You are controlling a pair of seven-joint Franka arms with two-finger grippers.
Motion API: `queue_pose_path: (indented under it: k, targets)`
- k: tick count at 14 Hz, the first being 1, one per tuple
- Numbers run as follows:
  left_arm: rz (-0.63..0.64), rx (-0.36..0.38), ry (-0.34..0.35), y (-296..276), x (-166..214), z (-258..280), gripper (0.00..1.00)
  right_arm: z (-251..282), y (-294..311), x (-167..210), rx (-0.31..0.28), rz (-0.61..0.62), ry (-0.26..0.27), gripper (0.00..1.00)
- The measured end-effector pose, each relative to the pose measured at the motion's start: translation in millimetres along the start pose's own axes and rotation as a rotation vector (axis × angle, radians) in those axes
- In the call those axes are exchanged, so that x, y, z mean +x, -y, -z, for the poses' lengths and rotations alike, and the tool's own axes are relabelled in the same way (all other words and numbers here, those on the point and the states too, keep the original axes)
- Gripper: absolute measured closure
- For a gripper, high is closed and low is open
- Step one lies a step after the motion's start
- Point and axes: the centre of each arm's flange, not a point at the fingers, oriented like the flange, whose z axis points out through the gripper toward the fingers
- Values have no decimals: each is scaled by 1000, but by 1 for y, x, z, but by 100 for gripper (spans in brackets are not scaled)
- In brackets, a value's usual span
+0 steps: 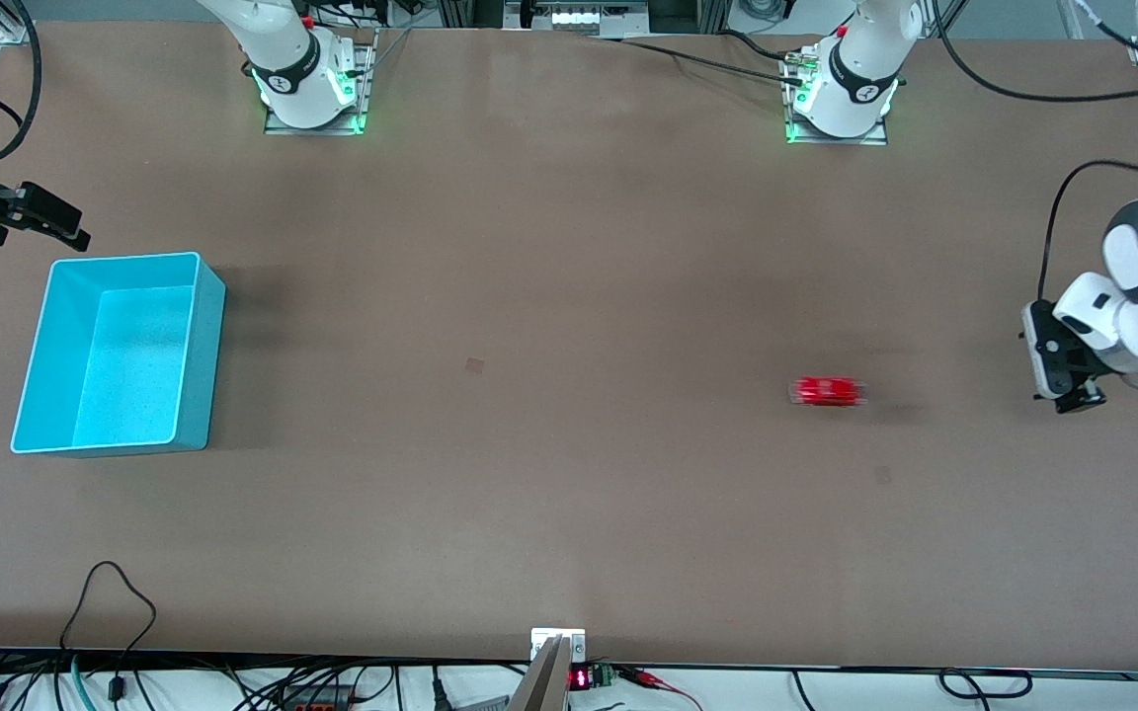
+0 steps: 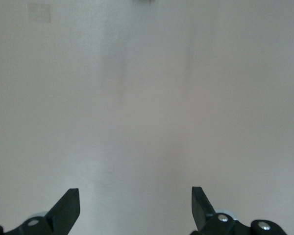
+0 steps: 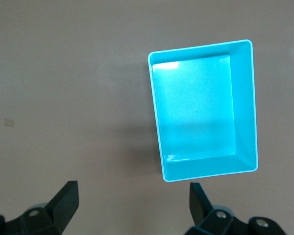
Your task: Wind red beetle toy and store in blue box
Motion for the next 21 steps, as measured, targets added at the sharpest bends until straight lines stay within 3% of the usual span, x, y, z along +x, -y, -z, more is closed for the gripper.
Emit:
queue_pose_path:
  k: [3, 7, 17, 21]
  targets:
    - [138, -88, 15, -9, 4, 44, 0, -1, -1, 0, 0, -1, 1, 0]
    - [332, -133, 40, -23, 23, 81, 0, -2, -1, 3, -1, -3, -6, 0]
    - [793, -138, 122, -73, 90, 142, 0, 3, -1, 8, -2, -3, -24, 0]
    - [1060, -82, 139, -91, 143, 173, 0, -2, 0, 11, -3, -1, -18, 0]
